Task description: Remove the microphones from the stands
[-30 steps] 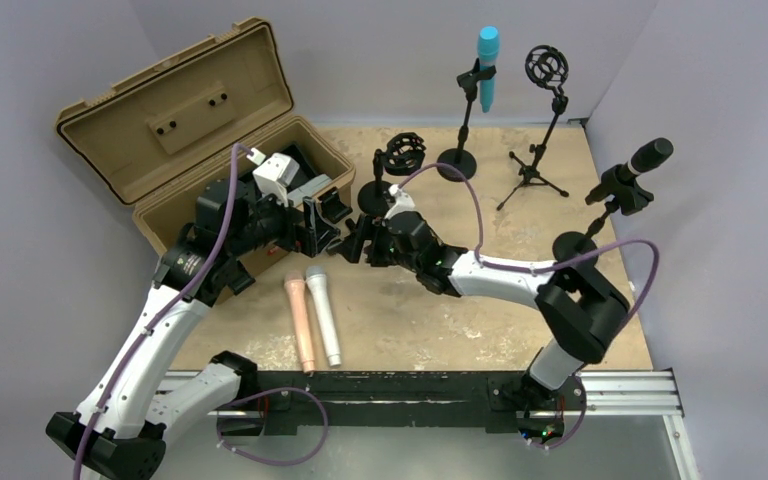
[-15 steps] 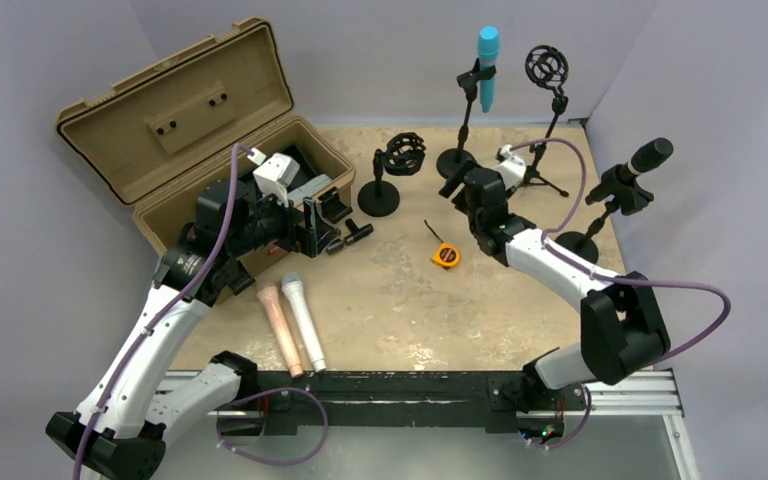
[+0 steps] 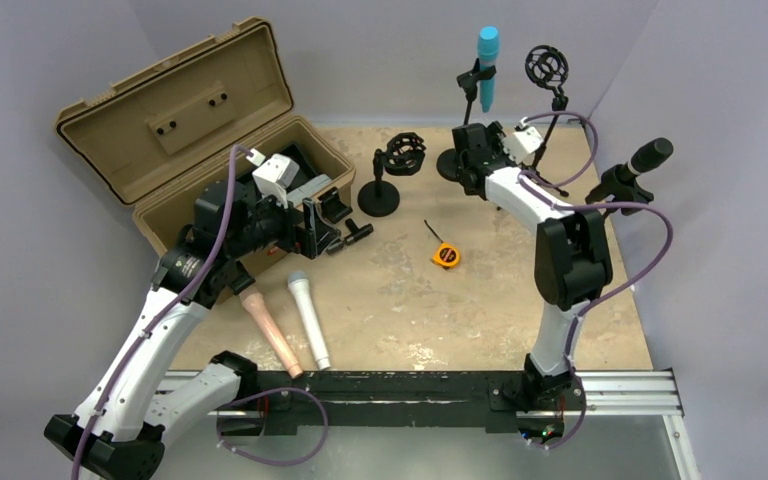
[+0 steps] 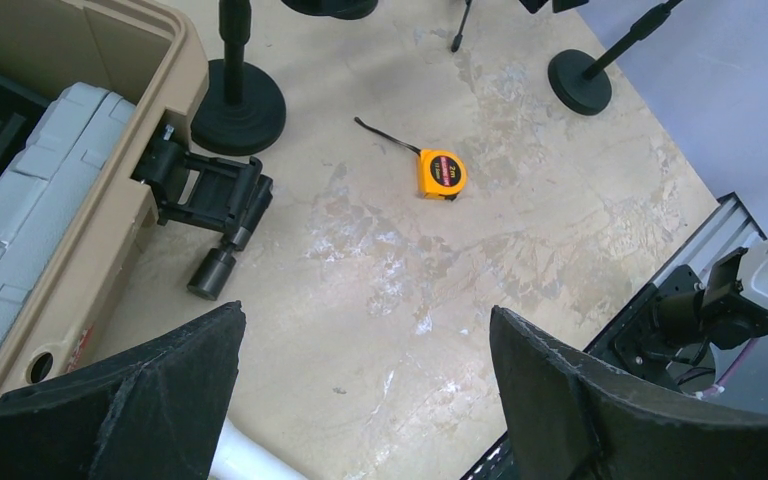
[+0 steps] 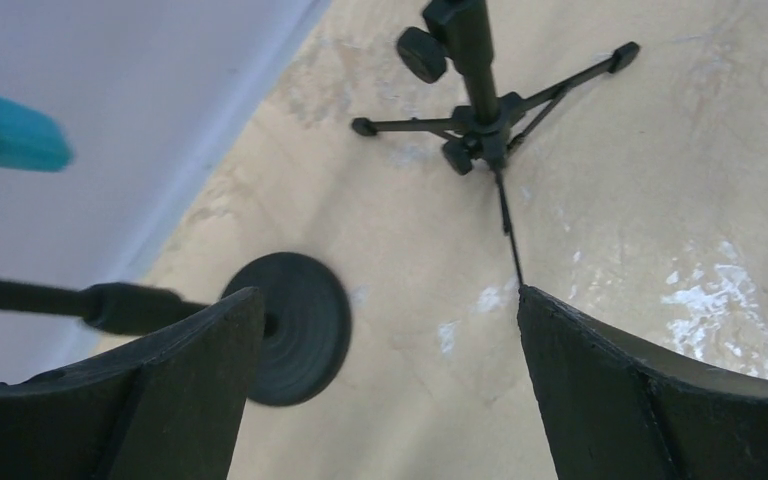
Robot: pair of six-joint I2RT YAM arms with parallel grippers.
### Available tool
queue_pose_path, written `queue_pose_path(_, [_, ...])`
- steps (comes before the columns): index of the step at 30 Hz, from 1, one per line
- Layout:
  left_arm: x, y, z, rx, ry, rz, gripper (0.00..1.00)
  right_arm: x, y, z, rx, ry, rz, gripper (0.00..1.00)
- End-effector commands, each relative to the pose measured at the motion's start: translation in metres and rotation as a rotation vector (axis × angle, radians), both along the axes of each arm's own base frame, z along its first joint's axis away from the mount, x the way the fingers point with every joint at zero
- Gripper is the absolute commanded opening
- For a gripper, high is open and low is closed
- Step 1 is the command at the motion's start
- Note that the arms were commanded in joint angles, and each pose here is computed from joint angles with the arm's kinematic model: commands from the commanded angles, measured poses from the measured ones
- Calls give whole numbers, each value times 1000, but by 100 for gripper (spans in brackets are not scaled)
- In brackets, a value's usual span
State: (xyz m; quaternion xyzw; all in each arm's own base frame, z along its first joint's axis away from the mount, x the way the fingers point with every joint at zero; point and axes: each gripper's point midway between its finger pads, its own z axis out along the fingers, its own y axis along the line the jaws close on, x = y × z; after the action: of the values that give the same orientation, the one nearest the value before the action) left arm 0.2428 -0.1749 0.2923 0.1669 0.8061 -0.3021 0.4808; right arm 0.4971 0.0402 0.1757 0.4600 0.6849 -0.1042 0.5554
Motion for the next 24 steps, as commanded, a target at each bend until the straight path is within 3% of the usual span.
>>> queue_pose_path(1, [-2,-2,20,-7,-72,-24,89,5,-46,15,-86,-30,-167,96])
queue_pose_path(15, [-2,-4,20,-9,-73,-34,89,51,-87,56,-325,-39,-53,92])
queue_pose_path(24, [0,-5,16,1,-61,-32,89,75,-96,35,-367,39,-3,86])
